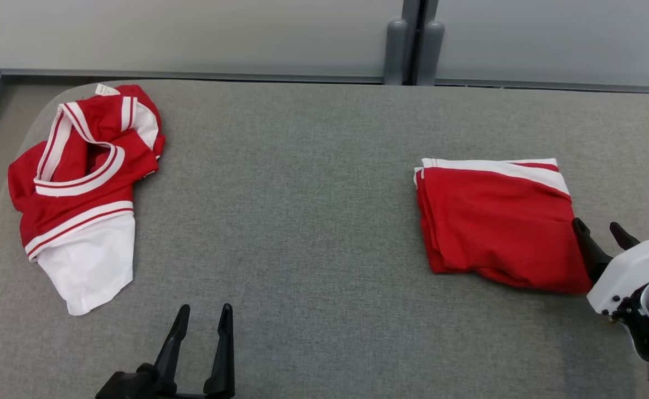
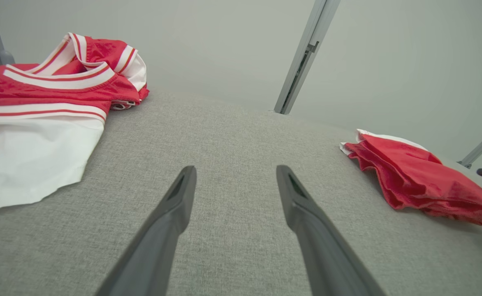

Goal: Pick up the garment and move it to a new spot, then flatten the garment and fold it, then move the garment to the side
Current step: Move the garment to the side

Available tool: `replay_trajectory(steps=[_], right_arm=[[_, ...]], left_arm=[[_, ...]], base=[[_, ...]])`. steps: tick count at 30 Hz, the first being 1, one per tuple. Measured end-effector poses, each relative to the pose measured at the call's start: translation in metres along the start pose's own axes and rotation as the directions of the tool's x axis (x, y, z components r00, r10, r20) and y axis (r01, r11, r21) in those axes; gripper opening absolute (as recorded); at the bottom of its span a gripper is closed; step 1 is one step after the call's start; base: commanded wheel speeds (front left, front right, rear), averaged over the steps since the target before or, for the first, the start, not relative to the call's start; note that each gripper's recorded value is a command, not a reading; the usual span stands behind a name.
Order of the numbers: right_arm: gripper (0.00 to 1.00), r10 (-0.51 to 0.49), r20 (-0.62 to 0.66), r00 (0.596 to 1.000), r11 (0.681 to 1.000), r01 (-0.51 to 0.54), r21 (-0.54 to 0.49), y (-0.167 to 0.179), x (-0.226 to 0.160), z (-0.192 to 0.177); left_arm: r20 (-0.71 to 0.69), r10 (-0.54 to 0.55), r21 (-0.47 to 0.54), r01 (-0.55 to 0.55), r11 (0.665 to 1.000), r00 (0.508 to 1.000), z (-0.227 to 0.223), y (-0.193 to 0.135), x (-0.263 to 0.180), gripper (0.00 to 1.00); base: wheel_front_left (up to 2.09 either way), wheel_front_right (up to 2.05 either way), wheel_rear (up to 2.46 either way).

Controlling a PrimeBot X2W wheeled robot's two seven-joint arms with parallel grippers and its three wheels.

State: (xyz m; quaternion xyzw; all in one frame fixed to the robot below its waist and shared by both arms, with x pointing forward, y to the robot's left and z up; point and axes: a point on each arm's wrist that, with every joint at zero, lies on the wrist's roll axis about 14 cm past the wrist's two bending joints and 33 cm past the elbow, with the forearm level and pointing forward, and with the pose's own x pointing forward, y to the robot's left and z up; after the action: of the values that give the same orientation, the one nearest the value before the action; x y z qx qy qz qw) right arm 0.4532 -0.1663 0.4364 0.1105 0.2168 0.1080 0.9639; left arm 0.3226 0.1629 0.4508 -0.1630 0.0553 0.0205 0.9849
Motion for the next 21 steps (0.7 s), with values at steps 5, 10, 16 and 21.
replay_trajectory(steps=[5, 10, 16, 21], right_arm=[[1.00, 0.001, -0.102, 0.995, 0.998, 0.005, 0.055, 0.000, 0.030, -0.017], [1.00, 0.014, -0.230, 0.973, 0.994, 0.011, 0.106, 0.004, 0.049, -0.044], [0.00, 0.061, -0.212, 0.975, 0.981, -0.019, 0.195, 0.013, 0.052, -0.035], [0.00, -0.035, -0.175, 0.984, 0.983, 0.065, 0.170, -0.035, 0.036, -0.018]], left_arm=[[-0.014, 0.020, -0.003, -0.020, 1.000, 1.000, -0.004, 0.004, 0.004, 1.00], [-0.027, 0.053, 0.002, -0.053, 0.999, 0.998, -0.007, 0.013, 0.007, 1.00], [-0.034, 0.025, 0.004, -0.025, 1.000, 0.999, -0.010, 0.005, 0.020, 1.00], [-0.061, -0.053, 0.019, 0.054, 0.998, 0.997, -0.019, -0.015, 0.038, 1.00]], base=[[0.00, 0.00, 0.00], [0.00, 0.00, 0.00], [0.00, 0.00, 0.00], [0.00, 0.00, 0.00]])
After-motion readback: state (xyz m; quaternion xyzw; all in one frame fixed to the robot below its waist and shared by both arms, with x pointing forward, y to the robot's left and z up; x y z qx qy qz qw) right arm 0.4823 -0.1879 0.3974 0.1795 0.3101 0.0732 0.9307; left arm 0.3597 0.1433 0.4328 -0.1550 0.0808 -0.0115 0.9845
